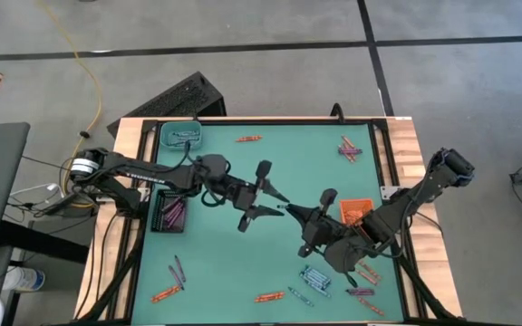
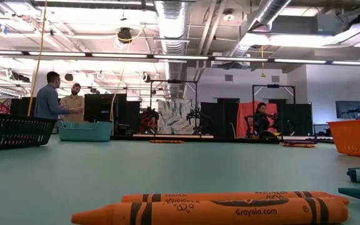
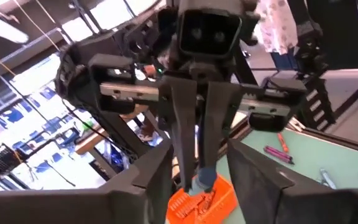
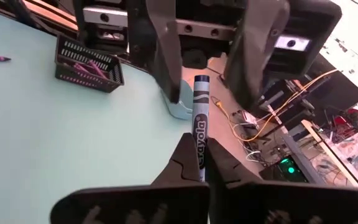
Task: Sort crayons
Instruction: Put the blue crayon into the green bin
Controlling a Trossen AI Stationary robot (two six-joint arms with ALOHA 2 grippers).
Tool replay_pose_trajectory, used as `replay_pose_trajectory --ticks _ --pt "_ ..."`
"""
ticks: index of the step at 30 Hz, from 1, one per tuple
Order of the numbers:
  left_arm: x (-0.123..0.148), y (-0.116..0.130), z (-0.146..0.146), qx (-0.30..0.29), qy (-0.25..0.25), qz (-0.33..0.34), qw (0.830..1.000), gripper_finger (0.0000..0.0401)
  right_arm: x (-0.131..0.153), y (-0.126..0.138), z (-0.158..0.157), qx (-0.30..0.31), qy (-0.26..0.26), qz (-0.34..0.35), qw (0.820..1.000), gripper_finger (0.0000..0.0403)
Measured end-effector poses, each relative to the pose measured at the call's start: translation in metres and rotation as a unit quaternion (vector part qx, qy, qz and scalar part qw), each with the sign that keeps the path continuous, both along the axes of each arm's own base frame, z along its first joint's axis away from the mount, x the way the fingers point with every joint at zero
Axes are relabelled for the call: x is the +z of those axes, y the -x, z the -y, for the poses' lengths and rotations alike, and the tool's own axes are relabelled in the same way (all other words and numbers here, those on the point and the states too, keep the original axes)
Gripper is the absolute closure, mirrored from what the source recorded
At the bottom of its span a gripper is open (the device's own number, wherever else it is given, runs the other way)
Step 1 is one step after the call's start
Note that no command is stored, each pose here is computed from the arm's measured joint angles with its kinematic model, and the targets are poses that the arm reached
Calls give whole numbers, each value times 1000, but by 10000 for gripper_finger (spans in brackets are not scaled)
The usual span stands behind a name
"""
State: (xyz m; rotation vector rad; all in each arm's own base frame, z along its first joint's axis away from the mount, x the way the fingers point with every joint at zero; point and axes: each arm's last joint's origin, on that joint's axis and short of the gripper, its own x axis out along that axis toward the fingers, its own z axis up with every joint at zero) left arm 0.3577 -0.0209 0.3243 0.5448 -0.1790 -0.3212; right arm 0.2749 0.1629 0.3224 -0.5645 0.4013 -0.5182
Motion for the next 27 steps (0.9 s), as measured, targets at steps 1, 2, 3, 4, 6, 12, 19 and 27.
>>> replay_pose_trajectory --ticks 1,2,3,4,6,12,19,27 --pt "-1 0 0 -1 0 -3 1000 270 0 0 0 1 0 1 1000 403" --pt "-1 0 0 -1 0 -7 1000 280 1 0 0 2 0 3 1000 403" --pt "-2 0 0 -1 0 -10 1000 288 2 -1 -1 3 0 4 1000 403" --pt "-2 0 0 -1 0 -12 1000 295 2 -1 -1 4 0 6 1000 403" --pt "-3 0 0 -5 0 -14 1000 306 3 -1 -1 6 1 7 1000 403" --pt "-2 0 2 -19 -1 -11 1000 341 3 -1 -2 6 -2 10 1000 403" --pt "-2 1 6 -26 -20 -1 999 390 3 -1 -2 6 -10 14 1000 402" --pt "-9 0 2 -6 -34 -33 999 394 -2 -1 3 -11 -29 12 999 351"
